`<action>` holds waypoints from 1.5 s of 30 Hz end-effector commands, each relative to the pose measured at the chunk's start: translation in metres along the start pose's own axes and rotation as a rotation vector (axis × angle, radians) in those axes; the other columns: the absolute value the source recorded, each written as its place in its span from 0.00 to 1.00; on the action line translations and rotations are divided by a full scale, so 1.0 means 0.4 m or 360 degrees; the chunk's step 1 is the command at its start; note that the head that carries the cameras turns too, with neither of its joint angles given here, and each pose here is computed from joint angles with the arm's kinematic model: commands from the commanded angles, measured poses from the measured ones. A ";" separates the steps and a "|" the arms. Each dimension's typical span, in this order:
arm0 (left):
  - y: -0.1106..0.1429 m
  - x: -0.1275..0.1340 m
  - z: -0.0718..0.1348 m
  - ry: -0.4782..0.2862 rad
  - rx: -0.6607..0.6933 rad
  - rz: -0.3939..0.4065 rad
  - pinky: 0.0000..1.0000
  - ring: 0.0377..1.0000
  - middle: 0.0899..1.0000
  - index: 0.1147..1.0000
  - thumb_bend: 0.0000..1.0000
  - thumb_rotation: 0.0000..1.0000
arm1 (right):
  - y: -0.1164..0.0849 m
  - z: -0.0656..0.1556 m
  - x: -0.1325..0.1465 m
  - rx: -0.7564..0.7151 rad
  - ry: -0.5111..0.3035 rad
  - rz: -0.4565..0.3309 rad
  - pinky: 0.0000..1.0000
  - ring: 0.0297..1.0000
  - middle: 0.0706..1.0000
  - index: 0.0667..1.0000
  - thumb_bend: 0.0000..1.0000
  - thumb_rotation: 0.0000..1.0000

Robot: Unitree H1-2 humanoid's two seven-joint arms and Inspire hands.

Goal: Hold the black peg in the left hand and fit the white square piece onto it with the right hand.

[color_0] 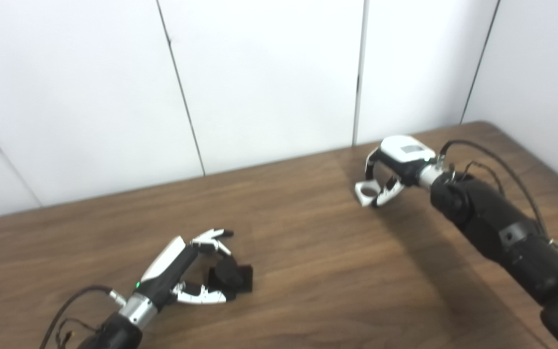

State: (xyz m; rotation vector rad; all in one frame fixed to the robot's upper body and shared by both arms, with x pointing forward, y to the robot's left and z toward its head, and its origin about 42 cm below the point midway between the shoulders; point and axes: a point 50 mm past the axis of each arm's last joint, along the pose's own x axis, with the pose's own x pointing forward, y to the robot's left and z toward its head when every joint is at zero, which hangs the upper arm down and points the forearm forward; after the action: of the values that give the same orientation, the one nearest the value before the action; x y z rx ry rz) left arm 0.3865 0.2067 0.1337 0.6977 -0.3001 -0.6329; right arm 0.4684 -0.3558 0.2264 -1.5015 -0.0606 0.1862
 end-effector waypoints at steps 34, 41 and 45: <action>-0.002 0.059 0.042 0.0040 0.0031 -0.0008 0.85 0.94 0.88 0.43 0.52 0.08 | -0.254 0.325 -0.111 -0.0020 -0.0964 -0.0417 0.90 0.85 0.75 0.44 0.52 0.14; -0.011 0.069 0.046 0.0022 0.0023 -0.0005 0.85 0.94 0.88 0.43 0.52 0.08 | -0.263 0.415 -0.109 0.0023 -0.1106 -0.0403 0.92 0.86 0.75 0.44 0.52 0.14; -0.019 0.076 0.049 0.0023 0.0028 -0.0007 0.85 0.94 0.88 0.43 0.52 0.08 | -0.266 0.455 -0.098 0.0007 -0.1171 -0.0385 0.93 0.87 0.76 0.44 0.52 0.14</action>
State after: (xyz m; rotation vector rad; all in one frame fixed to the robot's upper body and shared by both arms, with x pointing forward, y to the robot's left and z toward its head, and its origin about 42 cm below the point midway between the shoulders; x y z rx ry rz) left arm 0.3910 0.1796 0.1378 0.6971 -0.2751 -0.6130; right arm 0.4086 -0.1974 0.3166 -1.3261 -0.7082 0.5529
